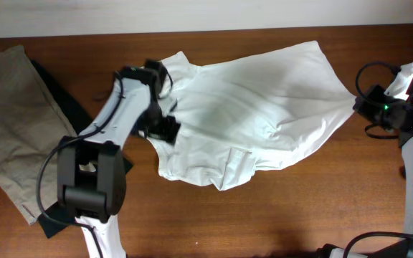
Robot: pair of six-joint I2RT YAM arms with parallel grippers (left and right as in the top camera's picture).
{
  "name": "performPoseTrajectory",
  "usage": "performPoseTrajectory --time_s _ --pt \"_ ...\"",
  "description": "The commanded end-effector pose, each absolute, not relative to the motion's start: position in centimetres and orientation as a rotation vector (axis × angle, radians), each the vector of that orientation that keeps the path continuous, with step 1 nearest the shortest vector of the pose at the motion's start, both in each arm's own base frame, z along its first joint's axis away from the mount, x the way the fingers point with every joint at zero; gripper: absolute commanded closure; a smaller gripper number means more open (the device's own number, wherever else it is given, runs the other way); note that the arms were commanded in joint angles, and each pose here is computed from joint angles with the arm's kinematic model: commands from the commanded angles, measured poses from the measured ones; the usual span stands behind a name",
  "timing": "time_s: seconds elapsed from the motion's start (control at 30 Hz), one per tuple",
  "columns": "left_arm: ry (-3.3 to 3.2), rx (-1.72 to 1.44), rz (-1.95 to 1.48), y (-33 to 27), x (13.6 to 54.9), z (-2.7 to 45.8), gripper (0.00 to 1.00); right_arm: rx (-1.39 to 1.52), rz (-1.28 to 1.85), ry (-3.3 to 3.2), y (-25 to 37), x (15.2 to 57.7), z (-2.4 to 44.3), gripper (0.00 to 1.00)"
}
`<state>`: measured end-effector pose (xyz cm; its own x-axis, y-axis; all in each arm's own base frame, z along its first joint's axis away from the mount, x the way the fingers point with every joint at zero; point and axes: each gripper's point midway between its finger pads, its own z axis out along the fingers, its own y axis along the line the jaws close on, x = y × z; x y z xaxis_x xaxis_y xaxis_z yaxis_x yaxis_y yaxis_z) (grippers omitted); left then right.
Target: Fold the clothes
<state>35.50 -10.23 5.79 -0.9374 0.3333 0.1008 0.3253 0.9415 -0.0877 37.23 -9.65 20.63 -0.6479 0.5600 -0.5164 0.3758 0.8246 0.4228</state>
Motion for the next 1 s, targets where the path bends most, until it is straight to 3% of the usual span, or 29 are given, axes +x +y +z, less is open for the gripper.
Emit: performPoseTrajectory --time_s 0.0,0.1,0.17,0.2,0.43,0.5,0.53,0.57,0.6,0.67,0.8,0.97 --pt "-2.878 -0.493 0.094 -11.0 31.1 1.9 0.15 0.704 0.281 2.370 -10.7 36.6 20.1 0.95" --pt "-2.833 -0.477 0.068 -11.4 28.2 -1.1 0.27 0.713 0.280 2.384 -10.7 36.3 19.9 0.94" --pt "-2.809 -0.437 0.017 -10.4 26.6 -2.6 0.93 0.732 0.245 2.398 -11.0 35.9 19.6 0.94" --pt "-2.804 -0.410 -0.032 -9.6 26.5 -2.6 1.00 0.744 0.224 2.407 -11.3 35.7 19.4 0.94" --pt "-2.986 -0.022 -0.199 -0.4 29.2 3.3 1.00 0.903 0.028 2.602 -12.2 30.4 16.5 0.96" --pt "-3.066 0.081 -0.190 1.4 29.8 5.7 0.98 0.929 0.025 2.666 -11.7 28.9 15.9 0.92" --pt "-3.098 0.117 -0.170 1.8 29.9 6.6 0.78 0.937 0.028 2.690 -11.5 28.3 15.8 0.87" --pt "-3.122 0.132 -0.134 1.6 30.0 7.3 0.70 0.942 0.029 2.703 -11.4 28.0 15.7 0.82" --pt "-3.147 0.134 -0.087 1.2 30.0 8.1 0.52 0.947 0.030 2.716 -11.2 27.8 15.6 0.61" --pt "-3.165 0.054 0.034 -0.9 29.8 8.8 0.49 0.947 0.031 2.714 -11.2 27.8 15.6 0.48" --pt "-3.127 -0.289 0.155 -7.6 28.4 8.1 0.47 0.947 0.031 2.715 -11.2 27.8 15.6 0.47" --pt "-3.111 -0.647 0.174 -13.5 25.9 3.1 0.35 0.947 0.032 2.716 -11.2 27.8 15.6 0.47"
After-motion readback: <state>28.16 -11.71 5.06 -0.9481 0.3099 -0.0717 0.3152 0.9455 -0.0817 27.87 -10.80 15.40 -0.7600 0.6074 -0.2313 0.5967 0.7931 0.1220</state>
